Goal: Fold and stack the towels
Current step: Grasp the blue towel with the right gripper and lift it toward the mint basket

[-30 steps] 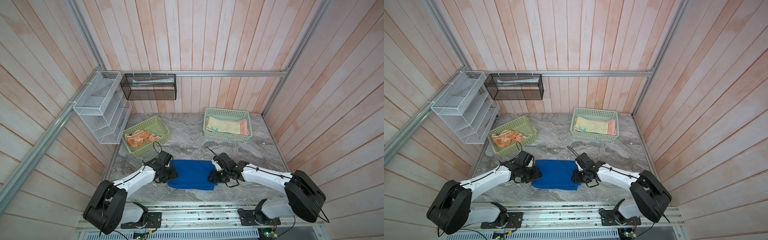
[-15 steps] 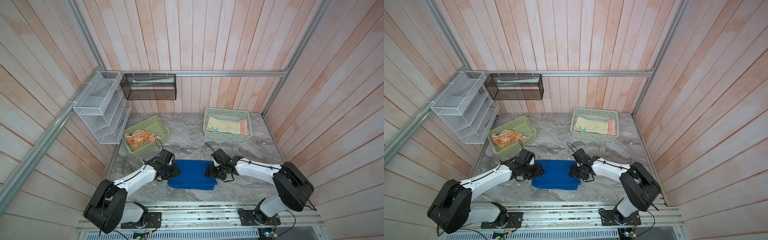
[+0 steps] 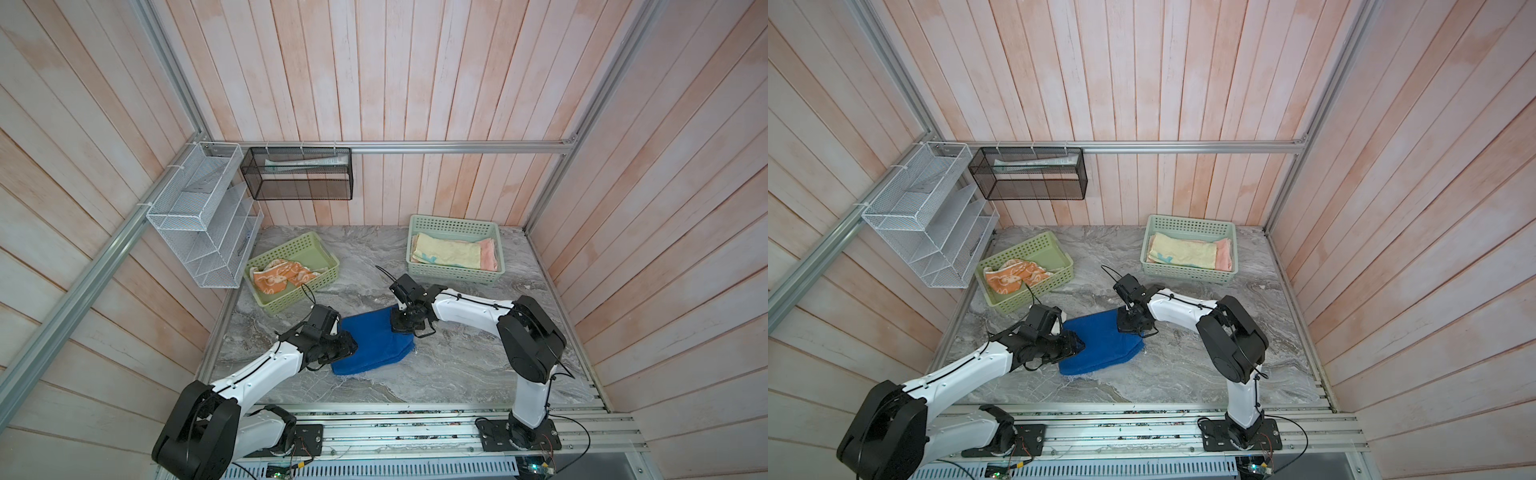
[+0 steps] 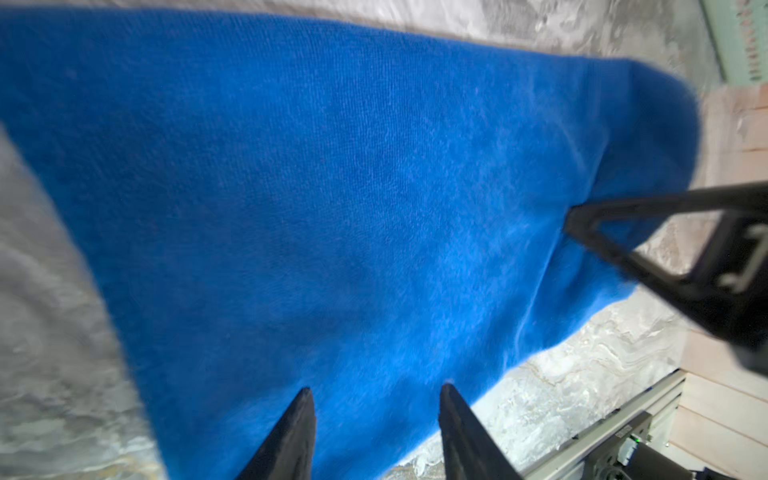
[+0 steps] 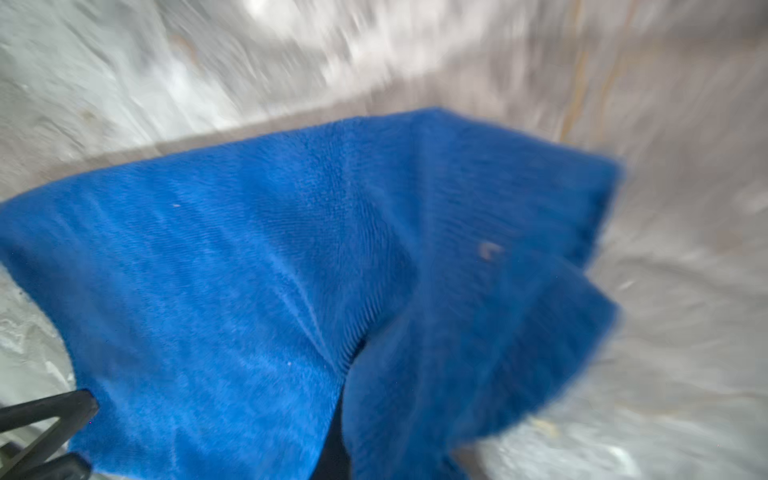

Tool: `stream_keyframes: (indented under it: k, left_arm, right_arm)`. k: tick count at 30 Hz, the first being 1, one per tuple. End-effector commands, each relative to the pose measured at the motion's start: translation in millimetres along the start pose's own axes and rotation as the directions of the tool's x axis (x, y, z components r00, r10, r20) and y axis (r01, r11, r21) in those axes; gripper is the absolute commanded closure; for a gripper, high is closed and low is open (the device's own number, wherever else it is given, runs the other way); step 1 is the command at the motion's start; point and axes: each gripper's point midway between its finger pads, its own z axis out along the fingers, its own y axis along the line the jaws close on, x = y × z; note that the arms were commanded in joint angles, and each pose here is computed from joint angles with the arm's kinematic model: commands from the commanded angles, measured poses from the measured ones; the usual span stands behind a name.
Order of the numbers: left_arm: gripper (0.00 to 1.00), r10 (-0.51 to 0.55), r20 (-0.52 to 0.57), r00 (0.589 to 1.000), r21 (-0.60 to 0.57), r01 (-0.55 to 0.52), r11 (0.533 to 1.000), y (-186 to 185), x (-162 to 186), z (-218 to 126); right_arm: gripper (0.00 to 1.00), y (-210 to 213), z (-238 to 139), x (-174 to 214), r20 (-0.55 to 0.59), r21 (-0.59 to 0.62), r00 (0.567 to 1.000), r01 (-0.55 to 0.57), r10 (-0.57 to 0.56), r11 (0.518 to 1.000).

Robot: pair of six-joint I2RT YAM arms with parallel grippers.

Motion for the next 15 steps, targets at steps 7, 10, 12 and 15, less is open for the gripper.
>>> stream_keyframes:
  k: [7,10,12,15]
  left_arm:
    - [0.50,-0.039,0.107,0.993,0.010,0.038,0.999,11,-18,-15]
    - [0.50,-0.036,0.112,0.993,0.004,0.036,0.999,11,-22,-16]
    - [0.50,-0.036,0.113,0.993,-0.006,0.037,0.999,13,-22,-15]
    - [0.50,-0.040,0.106,0.994,-0.006,0.040,0.999,15,-21,-12]
  right_arm:
    - [1.00,3,-72,-105,0.222,0.183,0.956,0.154,-0.194,0.971]
    - [1.00,-7,-94,-151,0.281,0.225,0.936,0.151,-0.213,0.963]
    - [1.00,-24,-105,-184,0.327,0.254,0.923,0.119,-0.201,0.960]
    - [1.00,-55,-98,-219,0.338,0.186,0.932,0.069,-0.130,0.980]
